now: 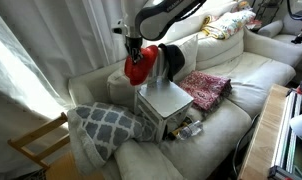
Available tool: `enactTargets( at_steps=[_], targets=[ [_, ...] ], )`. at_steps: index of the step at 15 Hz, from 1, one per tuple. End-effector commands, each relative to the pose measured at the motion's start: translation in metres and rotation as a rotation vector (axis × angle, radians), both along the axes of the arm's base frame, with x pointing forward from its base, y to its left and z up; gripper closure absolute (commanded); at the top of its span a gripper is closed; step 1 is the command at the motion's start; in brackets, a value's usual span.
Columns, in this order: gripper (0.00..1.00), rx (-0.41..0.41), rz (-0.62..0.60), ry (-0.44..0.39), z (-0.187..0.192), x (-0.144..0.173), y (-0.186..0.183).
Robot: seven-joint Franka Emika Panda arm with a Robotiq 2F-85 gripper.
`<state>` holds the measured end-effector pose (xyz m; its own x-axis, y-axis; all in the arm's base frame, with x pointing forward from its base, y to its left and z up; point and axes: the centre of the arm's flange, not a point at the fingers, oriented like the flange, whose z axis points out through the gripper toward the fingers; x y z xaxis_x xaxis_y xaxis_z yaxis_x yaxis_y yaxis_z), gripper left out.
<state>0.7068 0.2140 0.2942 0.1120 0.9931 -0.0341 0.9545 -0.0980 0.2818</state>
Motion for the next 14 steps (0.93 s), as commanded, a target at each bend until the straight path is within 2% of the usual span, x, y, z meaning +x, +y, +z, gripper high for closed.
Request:
enactTargets(
  at_steps=[1, 5, 9, 11, 14],
  targets=[
    [0.98, -0.026, 0.007, -0.016, 0.016, 0.001, 0.000],
    [0.99, 0.001, -0.047, -0.031, 0.058, -0.012, -0.008],
    [0.99, 0.093, -0.021, -0.093, 0.107, -0.040, -0.011],
    [0.99, 0.146, -0.030, -0.071, 0.125, -0.057, -0.013],
    [0.99, 0.195, -0.046, -0.002, 0.130, -0.095, -0.024]
  ],
)
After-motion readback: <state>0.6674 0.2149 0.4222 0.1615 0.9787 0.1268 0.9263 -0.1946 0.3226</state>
